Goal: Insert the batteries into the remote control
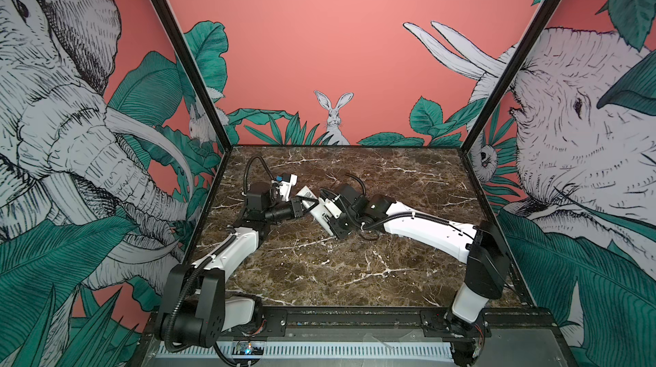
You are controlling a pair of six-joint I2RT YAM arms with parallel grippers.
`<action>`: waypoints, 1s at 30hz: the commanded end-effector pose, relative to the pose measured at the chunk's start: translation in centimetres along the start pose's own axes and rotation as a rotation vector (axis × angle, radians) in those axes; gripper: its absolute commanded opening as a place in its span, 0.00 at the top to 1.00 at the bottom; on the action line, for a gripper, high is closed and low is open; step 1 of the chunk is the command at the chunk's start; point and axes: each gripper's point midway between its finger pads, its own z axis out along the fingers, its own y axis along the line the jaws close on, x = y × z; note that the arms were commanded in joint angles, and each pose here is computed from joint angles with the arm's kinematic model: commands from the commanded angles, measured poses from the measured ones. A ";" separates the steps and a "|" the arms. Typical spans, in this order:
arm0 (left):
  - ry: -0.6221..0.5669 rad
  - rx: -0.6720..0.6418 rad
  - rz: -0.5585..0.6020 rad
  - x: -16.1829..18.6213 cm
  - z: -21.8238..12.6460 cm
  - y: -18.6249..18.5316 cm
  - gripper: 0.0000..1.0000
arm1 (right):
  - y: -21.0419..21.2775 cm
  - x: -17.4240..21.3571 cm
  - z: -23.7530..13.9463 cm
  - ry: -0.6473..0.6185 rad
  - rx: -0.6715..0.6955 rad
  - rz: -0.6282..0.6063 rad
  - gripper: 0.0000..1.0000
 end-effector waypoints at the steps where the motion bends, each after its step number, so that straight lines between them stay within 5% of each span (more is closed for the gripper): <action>1: 0.020 0.059 0.011 0.1 0.1 -1.4 1.00 | 0.1 -0.5 -0.5 -0.034 -0.006 -0.017 0.84; 30: 0.012 0.041 -0.175 -0.3 0.5 2.5 1.00 | 0.7 0.5 -3.0 -0.004 -0.043 -0.026 0.73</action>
